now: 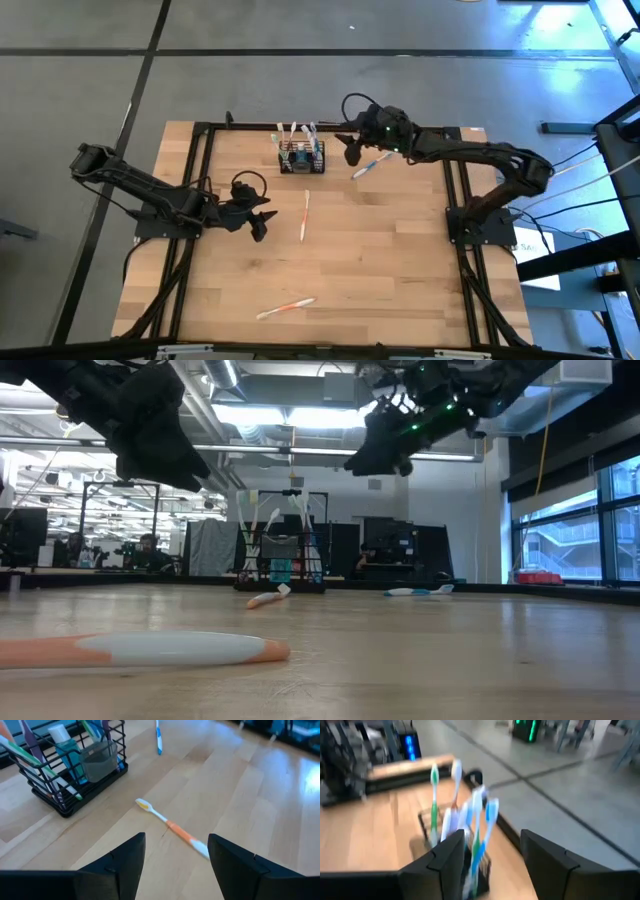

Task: Pick & Place toothbrushing station
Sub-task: Put the top orange toothbrush into the black wire organizer

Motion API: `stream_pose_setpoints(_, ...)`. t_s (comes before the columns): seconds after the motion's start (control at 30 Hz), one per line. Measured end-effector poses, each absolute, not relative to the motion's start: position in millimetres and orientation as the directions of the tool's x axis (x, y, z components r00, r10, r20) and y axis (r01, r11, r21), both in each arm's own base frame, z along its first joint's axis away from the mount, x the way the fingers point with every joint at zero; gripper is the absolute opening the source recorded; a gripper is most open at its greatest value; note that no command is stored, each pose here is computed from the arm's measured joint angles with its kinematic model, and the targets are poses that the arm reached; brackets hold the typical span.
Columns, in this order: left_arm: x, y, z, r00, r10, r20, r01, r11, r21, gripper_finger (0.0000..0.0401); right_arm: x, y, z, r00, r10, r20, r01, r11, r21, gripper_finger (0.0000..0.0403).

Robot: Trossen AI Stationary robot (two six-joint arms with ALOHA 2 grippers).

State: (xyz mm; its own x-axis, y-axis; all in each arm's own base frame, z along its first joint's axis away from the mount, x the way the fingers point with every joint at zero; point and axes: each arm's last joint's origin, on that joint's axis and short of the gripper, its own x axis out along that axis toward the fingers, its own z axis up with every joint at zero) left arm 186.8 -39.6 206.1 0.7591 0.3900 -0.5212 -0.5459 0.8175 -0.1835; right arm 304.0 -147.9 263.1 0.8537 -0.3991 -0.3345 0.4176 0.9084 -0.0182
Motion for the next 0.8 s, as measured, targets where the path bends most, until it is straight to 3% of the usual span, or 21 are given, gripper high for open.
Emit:
stream_pose_setpoints(0.23, 197, -42, 203, 0.775, 0.4, -0.489, -0.557, 0.798, -0.231, 0.0212, 286, -130, 260, 0.762, -0.363, -0.536, 0.42, 0.907, -0.017, 0.0197)
stream_pose_setpoints(0.4, 210, -46, 200, 0.801, 0.392, -0.452, -0.543, 0.794, -0.273, 0.0212, 282, -114, 250, 0.644, -0.409, -0.647, 0.457, 0.884, -0.104, 0.0197)
stream_pose_setpoints(0.8, 234, -32, 178, 0.786, 0.352, -0.507, -0.557, 0.76, -0.336, 0.0212, 271, -79, 233, 0.393, -0.486, -0.781, 0.461, 0.839, -0.29, 0.0197)
